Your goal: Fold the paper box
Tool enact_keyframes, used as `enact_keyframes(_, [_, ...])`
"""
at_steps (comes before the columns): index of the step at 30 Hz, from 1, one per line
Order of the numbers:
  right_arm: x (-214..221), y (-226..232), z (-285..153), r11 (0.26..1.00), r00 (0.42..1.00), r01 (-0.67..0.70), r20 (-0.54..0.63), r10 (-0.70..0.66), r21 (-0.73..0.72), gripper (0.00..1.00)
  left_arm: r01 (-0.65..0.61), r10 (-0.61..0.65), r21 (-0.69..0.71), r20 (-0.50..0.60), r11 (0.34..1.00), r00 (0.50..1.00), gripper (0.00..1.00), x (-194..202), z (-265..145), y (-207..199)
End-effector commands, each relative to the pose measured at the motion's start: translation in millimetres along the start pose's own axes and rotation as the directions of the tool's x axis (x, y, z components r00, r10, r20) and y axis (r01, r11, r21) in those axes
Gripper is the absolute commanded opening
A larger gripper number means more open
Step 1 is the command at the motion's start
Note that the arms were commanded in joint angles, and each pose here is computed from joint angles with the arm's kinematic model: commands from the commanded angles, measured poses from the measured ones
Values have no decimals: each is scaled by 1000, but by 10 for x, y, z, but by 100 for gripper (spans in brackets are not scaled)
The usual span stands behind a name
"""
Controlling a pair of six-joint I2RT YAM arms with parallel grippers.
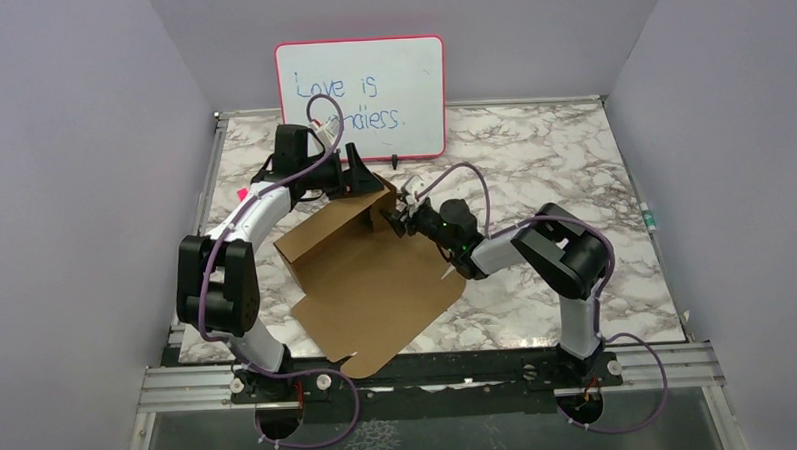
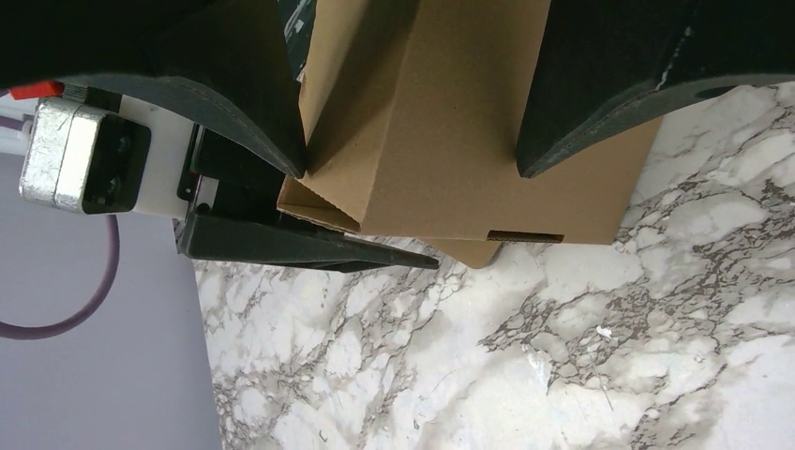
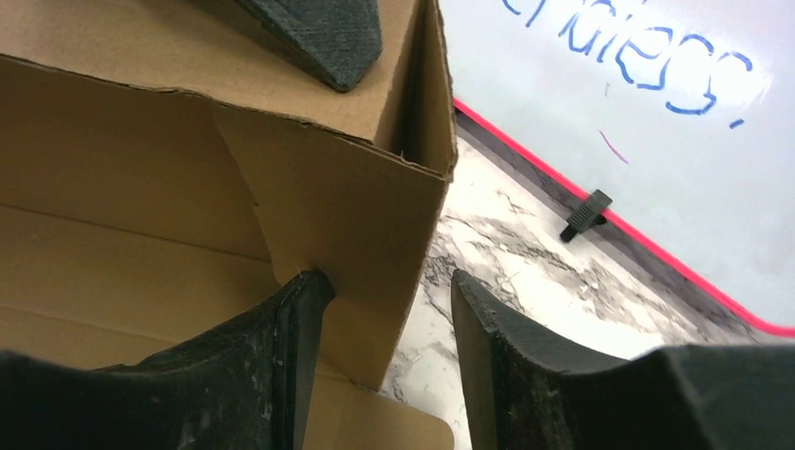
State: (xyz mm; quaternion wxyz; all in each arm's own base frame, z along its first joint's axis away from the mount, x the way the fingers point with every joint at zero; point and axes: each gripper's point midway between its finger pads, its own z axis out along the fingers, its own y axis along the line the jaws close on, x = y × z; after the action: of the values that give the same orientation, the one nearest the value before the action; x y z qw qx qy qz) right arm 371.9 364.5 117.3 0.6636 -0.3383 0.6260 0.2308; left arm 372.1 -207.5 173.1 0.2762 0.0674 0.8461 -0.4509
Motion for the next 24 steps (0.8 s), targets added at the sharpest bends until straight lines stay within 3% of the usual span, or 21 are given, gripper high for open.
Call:
enact_keyframes(1, [-209, -3, 185, 998, 992, 51, 114, -46, -45, 58, 72, -68, 39, -102, 997, 992, 81, 320, 70, 45])
enact_keyframes(6, [-228, 19, 235, 995, 985, 77, 161, -65, -69, 60, 82, -77, 46, -108, 996, 991, 80, 339, 78, 43])
enact_keyframes(13, [-217, 26, 277, 993, 988, 74, 141, -61, -89, 46, 77, -67, 98, -101, 992, 993, 82, 305, 39, -93])
enact_keyframes(24, [-205, -173, -1, 1000, 999, 28, -44, -28, 6, 33, 25, -28, 131, 15, 991, 1000, 85, -18, -181, -480])
